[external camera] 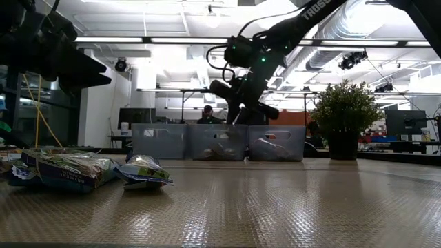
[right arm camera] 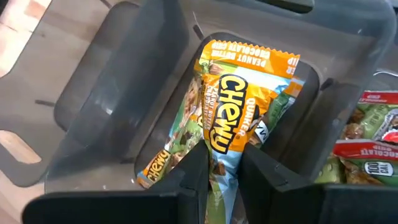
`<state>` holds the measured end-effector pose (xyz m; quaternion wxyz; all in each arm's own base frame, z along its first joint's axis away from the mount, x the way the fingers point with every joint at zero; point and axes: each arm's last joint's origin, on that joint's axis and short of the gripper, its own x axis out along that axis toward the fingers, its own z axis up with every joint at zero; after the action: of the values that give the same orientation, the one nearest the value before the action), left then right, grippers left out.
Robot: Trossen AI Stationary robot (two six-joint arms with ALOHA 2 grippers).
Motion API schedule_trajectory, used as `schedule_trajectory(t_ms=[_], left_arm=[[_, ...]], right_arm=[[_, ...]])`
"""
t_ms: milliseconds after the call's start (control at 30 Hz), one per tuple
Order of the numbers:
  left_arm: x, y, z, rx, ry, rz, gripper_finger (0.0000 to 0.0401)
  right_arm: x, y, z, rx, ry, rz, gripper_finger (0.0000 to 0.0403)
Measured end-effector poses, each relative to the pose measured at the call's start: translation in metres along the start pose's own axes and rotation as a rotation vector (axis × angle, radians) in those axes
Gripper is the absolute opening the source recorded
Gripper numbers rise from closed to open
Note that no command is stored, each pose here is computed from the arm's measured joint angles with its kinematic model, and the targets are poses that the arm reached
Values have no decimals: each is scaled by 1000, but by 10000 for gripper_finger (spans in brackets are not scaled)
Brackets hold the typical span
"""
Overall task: Pick and place Granola Bars by type
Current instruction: Put the orange granola bar into the middle black bin
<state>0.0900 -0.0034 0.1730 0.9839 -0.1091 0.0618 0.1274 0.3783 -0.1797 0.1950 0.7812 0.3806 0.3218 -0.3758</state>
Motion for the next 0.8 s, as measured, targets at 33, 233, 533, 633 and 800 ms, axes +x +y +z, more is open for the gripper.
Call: schedule_trajectory(t_ms=[33,233,533,633,800], left_arm=[[0,0,0,0,0,0,211],[0,0,0,0,0,0,211],[0,0,0,0,0,0,211],[0,0,0,0,0,0,211],[0,0,0,0,0,0,211]], right_arm=[[0,0,0,-3,1,-1,60],[0,1,-1,-56,35,38,60],[0,6,1,-143,47,139,60],[-1,7,1,-159,58,168,60],[-1,7,1,-156,56,160,86]])
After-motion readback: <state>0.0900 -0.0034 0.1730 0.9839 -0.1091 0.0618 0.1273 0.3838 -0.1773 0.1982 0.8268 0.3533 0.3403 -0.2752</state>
